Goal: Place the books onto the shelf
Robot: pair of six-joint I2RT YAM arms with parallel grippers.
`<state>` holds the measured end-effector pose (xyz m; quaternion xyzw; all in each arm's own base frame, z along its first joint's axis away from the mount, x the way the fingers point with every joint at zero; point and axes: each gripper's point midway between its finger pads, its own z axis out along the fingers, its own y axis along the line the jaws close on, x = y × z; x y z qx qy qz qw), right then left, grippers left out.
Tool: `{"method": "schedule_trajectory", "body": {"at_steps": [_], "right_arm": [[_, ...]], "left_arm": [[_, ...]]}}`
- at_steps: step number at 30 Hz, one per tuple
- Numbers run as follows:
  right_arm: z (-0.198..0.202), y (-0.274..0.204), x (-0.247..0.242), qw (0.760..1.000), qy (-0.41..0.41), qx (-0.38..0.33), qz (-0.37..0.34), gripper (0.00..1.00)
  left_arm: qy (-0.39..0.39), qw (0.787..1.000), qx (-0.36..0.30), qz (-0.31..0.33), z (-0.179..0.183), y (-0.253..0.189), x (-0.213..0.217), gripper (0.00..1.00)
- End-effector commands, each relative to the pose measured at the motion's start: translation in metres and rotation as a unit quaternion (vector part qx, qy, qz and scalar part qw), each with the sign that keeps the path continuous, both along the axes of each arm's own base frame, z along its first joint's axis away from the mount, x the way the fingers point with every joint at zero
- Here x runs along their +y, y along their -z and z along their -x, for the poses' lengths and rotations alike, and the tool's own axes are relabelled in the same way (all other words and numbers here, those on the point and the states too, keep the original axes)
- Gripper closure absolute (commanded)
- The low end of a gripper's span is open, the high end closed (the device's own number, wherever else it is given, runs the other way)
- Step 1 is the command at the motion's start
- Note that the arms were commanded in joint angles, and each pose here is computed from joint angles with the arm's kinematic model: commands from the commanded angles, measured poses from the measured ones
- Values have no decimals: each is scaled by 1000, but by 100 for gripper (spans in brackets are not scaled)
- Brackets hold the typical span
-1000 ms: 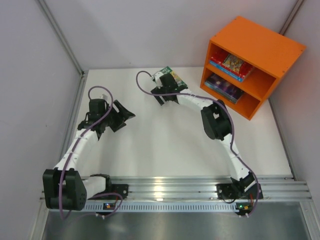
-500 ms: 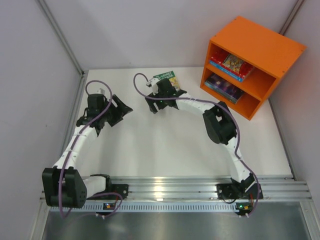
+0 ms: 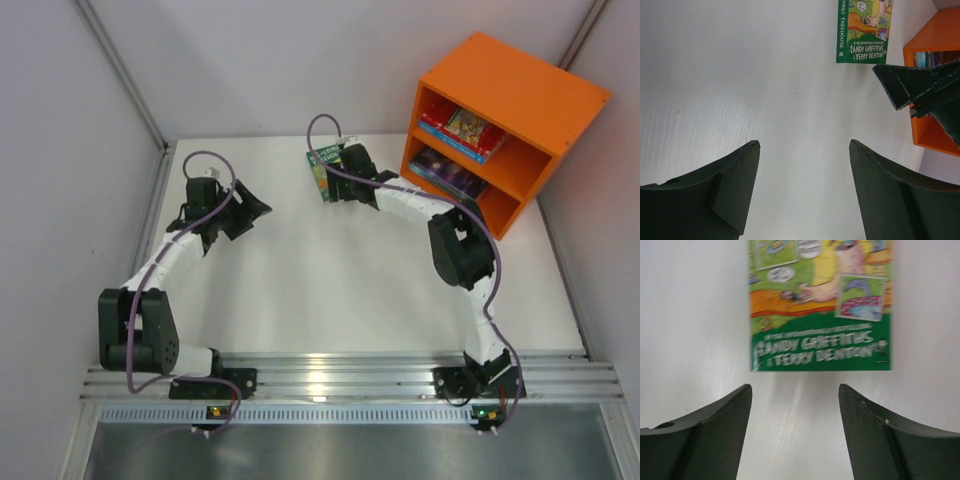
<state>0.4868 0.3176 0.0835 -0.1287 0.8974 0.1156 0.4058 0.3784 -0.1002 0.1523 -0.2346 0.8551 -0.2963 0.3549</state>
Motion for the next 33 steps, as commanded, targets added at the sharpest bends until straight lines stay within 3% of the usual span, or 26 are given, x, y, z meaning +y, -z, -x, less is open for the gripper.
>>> {"method": "schedule_trajectory", "body": {"at_steps": [1, 10, 13, 19, 26, 29, 33], "right_arm": [[-46, -26, -51, 989, 137, -44, -43, 32], [-89, -14, -71, 983, 170, -62, -21, 32], [-93, 7, -70, 986, 159, -34, -21, 33], [-85, 25, -50, 991, 118, 0, -60, 48], [-57, 47, -31, 991, 82, 59, -93, 76], [-38, 52, -27, 990, 78, 73, -92, 84], [-8, 66, -15, 989, 45, 103, -92, 85]], "left_arm": [[15, 997, -68, 28, -36, -36, -10, 23], [17, 998, -18, 63, -36, -12, -19, 25], [30, 997, -5, 74, -30, -6, -26, 25], [33, 996, 16, 83, -27, 11, -31, 26], [39, 995, 30, 81, -31, 19, -32, 27], [39, 995, 29, 82, -30, 18, -33, 27], [33, 996, 35, 77, -26, 22, -30, 27]]}}
